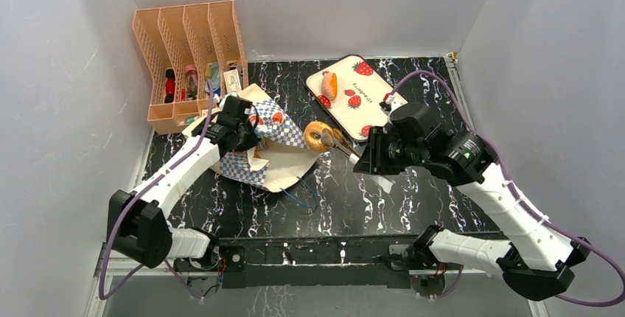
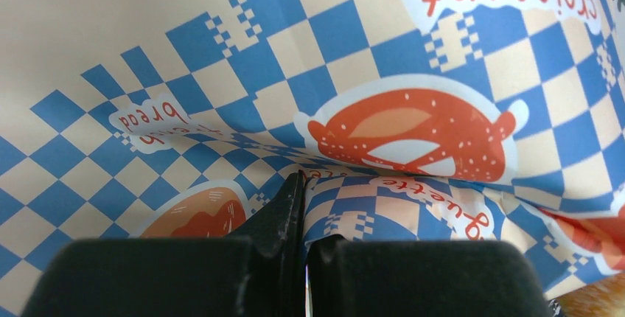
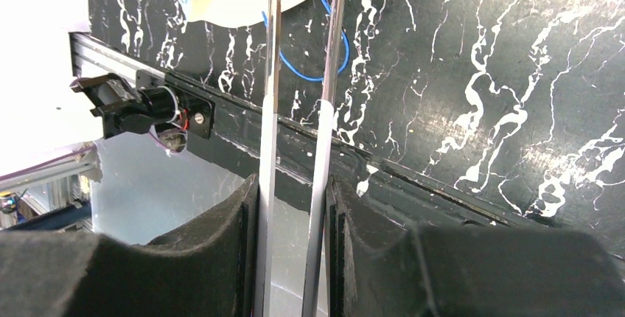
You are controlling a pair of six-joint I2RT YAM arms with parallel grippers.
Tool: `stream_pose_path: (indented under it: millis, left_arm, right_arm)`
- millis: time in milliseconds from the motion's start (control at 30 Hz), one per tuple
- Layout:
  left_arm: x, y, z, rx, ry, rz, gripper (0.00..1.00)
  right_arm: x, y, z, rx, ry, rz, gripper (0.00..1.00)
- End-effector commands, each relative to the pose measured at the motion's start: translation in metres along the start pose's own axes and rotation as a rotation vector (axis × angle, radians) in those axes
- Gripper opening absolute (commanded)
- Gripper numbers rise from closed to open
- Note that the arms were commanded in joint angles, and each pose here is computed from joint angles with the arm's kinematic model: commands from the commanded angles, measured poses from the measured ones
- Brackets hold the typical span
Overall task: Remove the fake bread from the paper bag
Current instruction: Pick up the fake bread from the paper bag, then place the fake bread in the container.
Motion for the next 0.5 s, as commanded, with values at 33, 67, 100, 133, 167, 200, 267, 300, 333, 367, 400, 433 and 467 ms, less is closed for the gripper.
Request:
stream_pose_path:
  millis: [33,67,100,133,167,200,267,300,333,367,400,433,467]
  left_arm:
    - [-0.002,0.008,-0.004,-0.01,-0.001,-0.039,0.0]
    - [-0.003,0.009,-0.003,-0.008,0.0,-0.039,0.0]
    - [-0.003,0.009,-0.001,-0.006,0.003,-0.038,0.0]
    - [-0.003,0.009,0.001,-0.004,0.006,-0.035,0.0]
    - [-0.002,0.01,0.002,0.0,0.006,-0.032,0.0]
    - [-0.001,0.01,0.003,0.004,0.005,-0.028,0.0]
    - [0.003,0.011,0.005,0.009,0.001,-0.018,0.0]
    - [0.006,0.012,0.006,0.01,-0.004,-0.014,0.0]
    - [0.009,0.012,0.007,0.009,-0.005,-0.009,0.0]
    - [0.013,0.013,0.009,0.011,-0.006,-0.004,0.0]
    - [0.016,0.014,0.01,0.01,-0.009,0.006,0.0]
    - [0.02,0.014,0.012,0.01,-0.01,0.014,0.0]
    - [0.024,0.015,0.013,0.008,-0.012,0.02,0.0]
  right_arm:
    - [0.028,0.027,-0.024,0.011,-0.127,-0.108,0.0]
    - [0.03,0.027,-0.025,0.01,-0.133,-0.11,0.0]
    - [0.032,0.028,-0.026,0.009,-0.141,-0.109,0.0]
    - [0.033,0.028,-0.029,0.009,-0.152,-0.105,0.0]
    - [0.035,0.029,-0.032,0.006,-0.167,-0.102,0.0]
    - [0.036,0.029,-0.035,0.004,-0.187,-0.098,0.0]
    - [0.035,0.03,-0.044,-0.009,-0.231,-0.091,0.0]
    - [0.033,0.031,-0.048,-0.018,-0.252,-0.095,0.0]
    - [0.029,0.032,-0.052,-0.027,-0.271,-0.093,0.0]
    - [0.024,0.034,-0.057,-0.035,-0.291,-0.096,0.0]
    - [0.018,0.036,-0.062,-0.042,-0.302,-0.093,0.0]
    - [0.012,0.038,-0.067,-0.046,-0.317,-0.092,0.0]
    - [0.005,0.039,-0.072,-0.047,-0.33,-0.079,0.0]
Point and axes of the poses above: each gripper's point midway between its finger pads, its own x axis back along the fingers, its own y axis along the line the jaws close on, z = x × y, the point moved 2 cm from there along x, back along the fingers, and after that the axes turned 11 degrees about -x, right-handed, at the moved point
